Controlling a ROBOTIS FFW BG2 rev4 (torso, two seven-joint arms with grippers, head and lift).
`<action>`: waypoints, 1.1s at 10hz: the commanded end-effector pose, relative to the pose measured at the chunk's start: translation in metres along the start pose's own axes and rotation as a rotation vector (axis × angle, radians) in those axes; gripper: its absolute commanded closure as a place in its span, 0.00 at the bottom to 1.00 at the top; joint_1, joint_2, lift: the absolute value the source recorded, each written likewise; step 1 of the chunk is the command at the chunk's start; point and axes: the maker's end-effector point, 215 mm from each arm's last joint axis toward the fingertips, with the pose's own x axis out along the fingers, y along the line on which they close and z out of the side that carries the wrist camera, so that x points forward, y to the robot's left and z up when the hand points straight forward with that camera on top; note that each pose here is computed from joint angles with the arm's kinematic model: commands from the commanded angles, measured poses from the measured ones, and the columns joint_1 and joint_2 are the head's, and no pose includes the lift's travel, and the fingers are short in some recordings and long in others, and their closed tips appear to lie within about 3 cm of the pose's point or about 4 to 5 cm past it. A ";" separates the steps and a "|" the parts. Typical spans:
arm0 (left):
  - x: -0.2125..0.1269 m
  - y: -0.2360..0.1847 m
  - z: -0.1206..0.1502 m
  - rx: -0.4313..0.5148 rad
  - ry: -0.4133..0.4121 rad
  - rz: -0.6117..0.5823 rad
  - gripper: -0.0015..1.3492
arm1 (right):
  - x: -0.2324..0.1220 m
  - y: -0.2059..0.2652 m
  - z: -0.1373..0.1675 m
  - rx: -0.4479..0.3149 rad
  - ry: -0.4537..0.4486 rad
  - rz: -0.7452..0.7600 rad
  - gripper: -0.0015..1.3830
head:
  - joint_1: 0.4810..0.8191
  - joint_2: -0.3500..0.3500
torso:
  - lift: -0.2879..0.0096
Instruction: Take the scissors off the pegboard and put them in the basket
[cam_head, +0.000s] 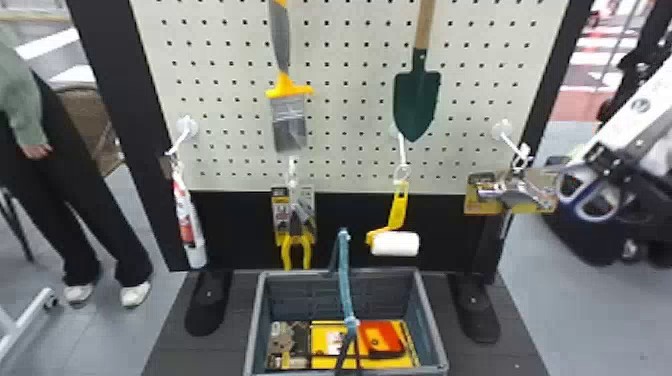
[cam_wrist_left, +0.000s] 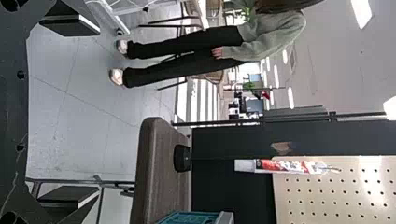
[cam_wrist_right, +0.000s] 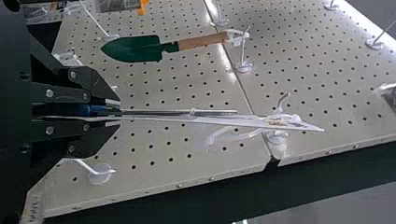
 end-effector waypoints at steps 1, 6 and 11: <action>0.001 -0.002 -0.001 0.000 0.000 -0.008 0.08 | -0.007 -0.001 -0.026 0.101 -0.017 -0.020 0.84 | 0.20 0.50 | 0.63; 0.001 -0.003 -0.003 -0.009 0.008 -0.014 0.08 | -0.018 -0.004 -0.094 0.362 -0.155 -0.104 0.84 | 0.20 0.50 | 0.63; 0.003 -0.005 -0.003 -0.013 0.008 -0.014 0.08 | -0.011 0.004 -0.145 0.481 -0.162 -0.182 0.84 | 0.20 0.50 | 0.63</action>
